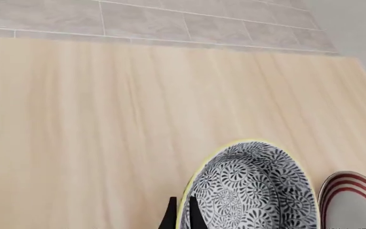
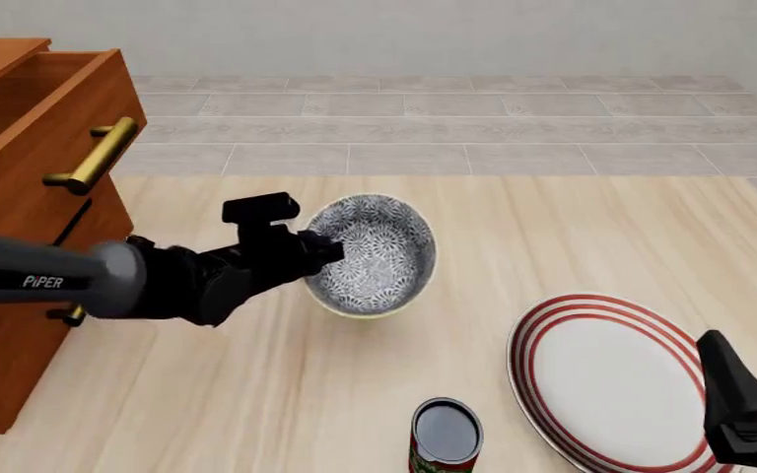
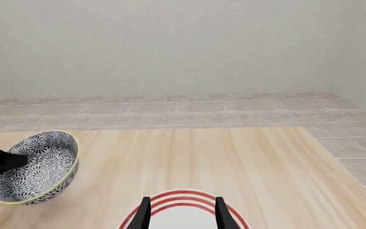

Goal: Put the bowl on top of the cabinet.

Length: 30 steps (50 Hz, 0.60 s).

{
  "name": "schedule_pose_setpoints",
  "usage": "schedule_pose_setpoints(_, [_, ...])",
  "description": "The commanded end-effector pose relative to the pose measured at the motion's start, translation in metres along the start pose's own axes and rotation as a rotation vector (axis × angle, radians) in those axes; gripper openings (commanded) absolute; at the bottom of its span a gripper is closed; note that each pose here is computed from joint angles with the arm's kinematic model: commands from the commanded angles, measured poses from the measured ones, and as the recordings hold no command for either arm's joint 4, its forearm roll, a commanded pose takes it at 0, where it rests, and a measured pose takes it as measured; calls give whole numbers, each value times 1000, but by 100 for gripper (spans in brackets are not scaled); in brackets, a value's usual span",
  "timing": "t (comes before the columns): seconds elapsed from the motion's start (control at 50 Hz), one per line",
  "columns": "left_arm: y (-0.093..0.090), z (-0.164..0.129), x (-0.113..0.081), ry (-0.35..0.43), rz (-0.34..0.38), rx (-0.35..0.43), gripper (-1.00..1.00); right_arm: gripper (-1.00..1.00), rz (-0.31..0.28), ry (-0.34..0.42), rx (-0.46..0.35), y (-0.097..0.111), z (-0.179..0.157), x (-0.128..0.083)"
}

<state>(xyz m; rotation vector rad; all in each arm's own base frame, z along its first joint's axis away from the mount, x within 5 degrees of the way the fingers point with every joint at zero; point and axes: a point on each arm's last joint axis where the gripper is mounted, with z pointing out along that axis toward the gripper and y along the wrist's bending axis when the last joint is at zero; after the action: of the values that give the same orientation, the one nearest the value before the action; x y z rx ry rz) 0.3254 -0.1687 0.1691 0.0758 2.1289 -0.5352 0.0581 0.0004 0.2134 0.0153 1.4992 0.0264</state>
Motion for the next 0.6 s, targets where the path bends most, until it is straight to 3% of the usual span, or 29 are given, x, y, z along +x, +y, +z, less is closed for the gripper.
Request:
schedule_pose_setpoints(0.02, [-15,-14,-16,-26,22,28,-100,100,2,-1,1,0,0,0])
schedule_pose_setpoints(0.6, [-27,-55,-60,-100,51,40,-100,100,0,-4,-4,0,0,0])
